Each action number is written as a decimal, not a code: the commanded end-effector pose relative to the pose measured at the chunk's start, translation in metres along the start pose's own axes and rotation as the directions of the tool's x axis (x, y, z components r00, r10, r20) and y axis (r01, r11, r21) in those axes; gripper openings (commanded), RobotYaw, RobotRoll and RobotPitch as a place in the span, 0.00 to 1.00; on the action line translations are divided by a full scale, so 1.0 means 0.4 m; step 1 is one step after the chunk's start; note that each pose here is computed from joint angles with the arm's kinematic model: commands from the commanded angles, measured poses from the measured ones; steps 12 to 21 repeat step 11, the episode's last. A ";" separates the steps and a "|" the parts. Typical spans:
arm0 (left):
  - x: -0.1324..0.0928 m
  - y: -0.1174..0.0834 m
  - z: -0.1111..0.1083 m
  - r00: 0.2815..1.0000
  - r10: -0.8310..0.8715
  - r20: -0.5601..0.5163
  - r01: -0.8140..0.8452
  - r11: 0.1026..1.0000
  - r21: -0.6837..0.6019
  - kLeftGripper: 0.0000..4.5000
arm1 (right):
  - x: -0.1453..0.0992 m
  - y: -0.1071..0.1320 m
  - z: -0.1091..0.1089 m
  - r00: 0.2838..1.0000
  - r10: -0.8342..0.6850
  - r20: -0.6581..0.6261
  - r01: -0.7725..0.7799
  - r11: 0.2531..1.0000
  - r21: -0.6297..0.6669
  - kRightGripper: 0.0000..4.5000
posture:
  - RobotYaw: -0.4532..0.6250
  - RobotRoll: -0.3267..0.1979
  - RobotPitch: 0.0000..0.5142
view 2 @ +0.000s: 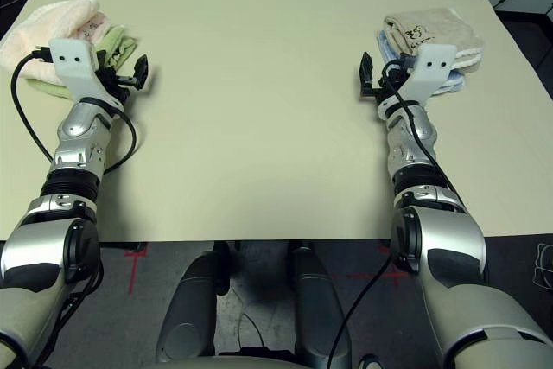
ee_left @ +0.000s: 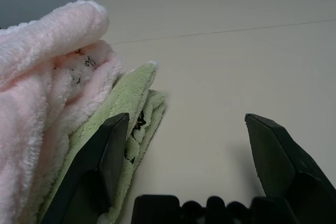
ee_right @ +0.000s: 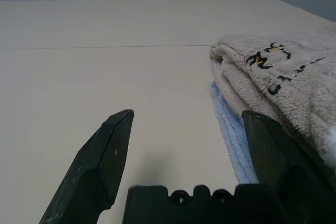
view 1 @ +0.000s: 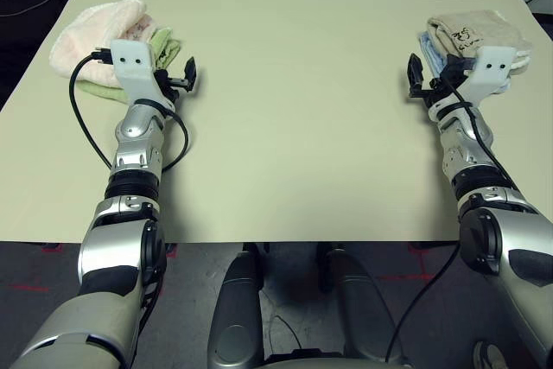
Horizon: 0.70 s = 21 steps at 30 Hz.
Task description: Fold the towel and set it aside.
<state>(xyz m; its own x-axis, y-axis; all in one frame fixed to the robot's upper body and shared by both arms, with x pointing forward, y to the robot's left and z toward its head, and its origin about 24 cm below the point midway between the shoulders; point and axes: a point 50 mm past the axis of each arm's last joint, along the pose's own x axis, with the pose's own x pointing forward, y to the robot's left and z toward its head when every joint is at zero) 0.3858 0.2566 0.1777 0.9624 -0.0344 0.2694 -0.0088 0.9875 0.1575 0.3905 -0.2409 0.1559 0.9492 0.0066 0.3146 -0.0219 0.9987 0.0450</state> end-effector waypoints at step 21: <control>-0.012 0.010 -0.032 0.997 0.061 -0.054 -0.062 0.998 -0.024 0.99 | 0.000 -0.008 0.004 0.999 -0.041 0.002 0.041 0.999 -0.021 1.00 | 0.39 0.62 0.41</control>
